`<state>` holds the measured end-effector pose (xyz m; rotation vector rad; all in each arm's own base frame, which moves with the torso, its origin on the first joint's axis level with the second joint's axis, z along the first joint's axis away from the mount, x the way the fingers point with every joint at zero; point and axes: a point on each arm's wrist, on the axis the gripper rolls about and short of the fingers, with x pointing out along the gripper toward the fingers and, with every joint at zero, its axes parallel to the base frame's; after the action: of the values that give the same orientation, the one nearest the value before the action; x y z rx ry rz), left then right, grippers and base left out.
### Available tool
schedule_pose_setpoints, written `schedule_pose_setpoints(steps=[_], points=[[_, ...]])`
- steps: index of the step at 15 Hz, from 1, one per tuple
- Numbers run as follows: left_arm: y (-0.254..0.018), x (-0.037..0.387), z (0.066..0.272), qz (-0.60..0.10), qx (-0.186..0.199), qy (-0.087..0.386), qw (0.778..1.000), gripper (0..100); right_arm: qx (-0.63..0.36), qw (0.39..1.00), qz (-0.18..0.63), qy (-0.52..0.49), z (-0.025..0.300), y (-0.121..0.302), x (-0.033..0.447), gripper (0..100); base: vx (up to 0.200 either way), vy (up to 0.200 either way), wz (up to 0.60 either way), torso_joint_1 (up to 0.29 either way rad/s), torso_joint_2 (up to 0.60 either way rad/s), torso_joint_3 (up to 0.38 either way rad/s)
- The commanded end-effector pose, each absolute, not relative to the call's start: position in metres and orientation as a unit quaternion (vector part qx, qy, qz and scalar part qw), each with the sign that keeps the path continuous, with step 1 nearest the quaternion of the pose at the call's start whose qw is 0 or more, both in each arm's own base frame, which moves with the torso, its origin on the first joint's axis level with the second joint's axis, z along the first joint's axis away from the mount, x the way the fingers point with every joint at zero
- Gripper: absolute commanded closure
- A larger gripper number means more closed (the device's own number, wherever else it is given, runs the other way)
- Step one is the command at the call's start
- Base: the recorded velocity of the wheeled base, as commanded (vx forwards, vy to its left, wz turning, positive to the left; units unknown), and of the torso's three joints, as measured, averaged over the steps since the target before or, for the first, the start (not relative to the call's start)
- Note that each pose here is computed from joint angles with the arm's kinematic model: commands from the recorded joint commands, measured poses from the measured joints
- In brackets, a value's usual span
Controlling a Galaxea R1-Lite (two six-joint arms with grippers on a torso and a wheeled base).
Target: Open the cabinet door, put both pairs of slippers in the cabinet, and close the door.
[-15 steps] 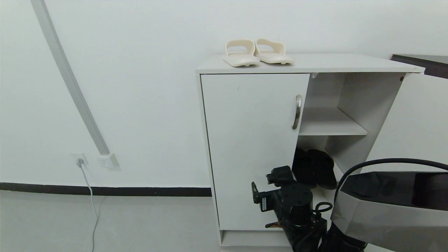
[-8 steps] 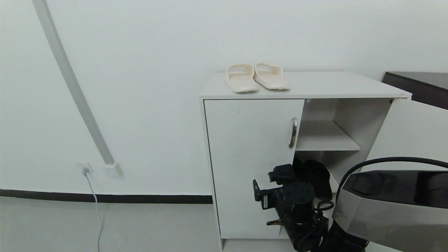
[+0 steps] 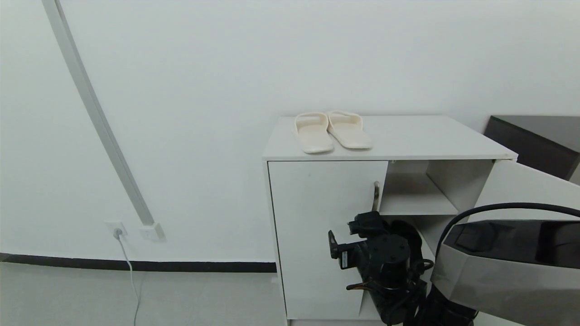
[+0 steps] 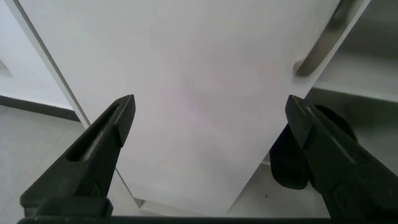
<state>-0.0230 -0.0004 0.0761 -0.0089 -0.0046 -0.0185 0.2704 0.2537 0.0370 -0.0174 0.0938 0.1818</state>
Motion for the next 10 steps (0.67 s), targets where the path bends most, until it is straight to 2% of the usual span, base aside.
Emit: schedule_pose_setpoints(steps=[1,10], points=[[-0.0004,-0.0229,0.0761,-0.009,-0.005,-0.001,1.000,100,-0.009,0.995,0.091,0.047,0.0360,0.2544,0.2708,0,0.000,0.000,0.00,0.188,-0.51,-0.325],[-0.0004,-0.0229,0.0762,-0.009,-0.005,-0.002,1.000,100,-0.011,0.995,0.091,0.049,0.0348,0.2538,0.2703,0,0.000,0.000,0.00,0.214,-0.53,-0.315]])
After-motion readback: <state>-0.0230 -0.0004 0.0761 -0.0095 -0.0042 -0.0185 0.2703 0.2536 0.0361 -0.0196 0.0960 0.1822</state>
